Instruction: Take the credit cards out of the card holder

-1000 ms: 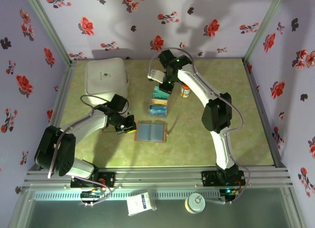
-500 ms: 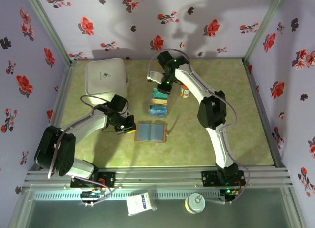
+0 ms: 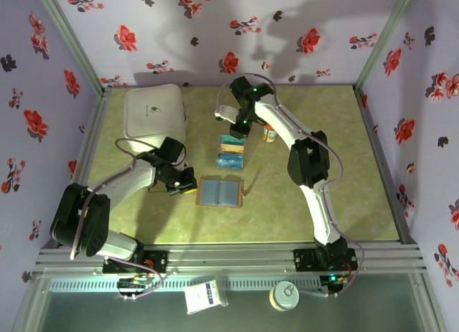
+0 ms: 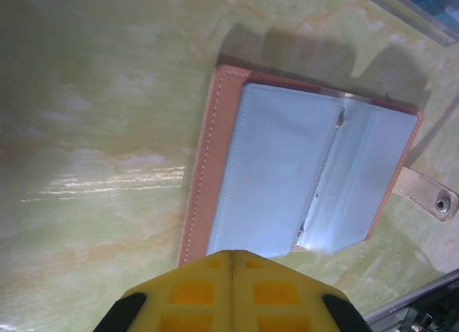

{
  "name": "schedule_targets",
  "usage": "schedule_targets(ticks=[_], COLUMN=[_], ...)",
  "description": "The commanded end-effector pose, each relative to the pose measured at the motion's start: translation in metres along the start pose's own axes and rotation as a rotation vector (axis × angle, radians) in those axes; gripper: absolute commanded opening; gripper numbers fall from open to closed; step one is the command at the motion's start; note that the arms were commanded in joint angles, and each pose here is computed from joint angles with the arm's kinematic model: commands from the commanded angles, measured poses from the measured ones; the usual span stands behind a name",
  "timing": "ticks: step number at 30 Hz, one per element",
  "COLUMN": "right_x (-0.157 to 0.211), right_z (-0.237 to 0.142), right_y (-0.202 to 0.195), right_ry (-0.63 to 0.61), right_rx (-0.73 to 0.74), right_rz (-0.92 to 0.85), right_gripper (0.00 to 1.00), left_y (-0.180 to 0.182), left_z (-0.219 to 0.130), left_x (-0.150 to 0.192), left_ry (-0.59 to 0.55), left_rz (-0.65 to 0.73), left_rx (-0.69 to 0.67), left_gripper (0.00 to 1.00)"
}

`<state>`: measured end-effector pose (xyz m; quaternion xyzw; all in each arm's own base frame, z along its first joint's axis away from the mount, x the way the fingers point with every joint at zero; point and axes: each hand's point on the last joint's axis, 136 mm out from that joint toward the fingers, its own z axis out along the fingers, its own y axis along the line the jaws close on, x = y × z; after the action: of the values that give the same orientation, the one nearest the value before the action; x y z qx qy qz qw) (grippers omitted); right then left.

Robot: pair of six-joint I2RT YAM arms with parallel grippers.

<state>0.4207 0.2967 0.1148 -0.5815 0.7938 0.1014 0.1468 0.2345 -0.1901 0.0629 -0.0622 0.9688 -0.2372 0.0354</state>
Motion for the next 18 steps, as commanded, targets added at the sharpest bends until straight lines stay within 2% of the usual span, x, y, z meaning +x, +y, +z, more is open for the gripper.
schedule_targets(ticks=[1, 13, 18], right_x=[-0.001, 0.056, 0.094], right_z=[-0.036, -0.086, -0.112], right_y=[-0.012, -0.036, -0.038], right_ry=[-0.059, -0.144, -0.185], right_rx=[0.088, 0.397, 0.536], right_rz=[0.068, 0.336, 0.467], right_gripper=[0.22, 0.39, 0.55], left_y=[0.005, 0.033, 0.061], left_z=[-0.010, -0.057, -0.077], left_x=[-0.014, -0.073, -0.092], left_ry=[-0.047, -0.272, -0.370], left_rz=[0.031, 0.068, 0.023], left_rx=[-0.033, -0.173, -0.242], left_gripper=[0.07, 0.57, 0.74])
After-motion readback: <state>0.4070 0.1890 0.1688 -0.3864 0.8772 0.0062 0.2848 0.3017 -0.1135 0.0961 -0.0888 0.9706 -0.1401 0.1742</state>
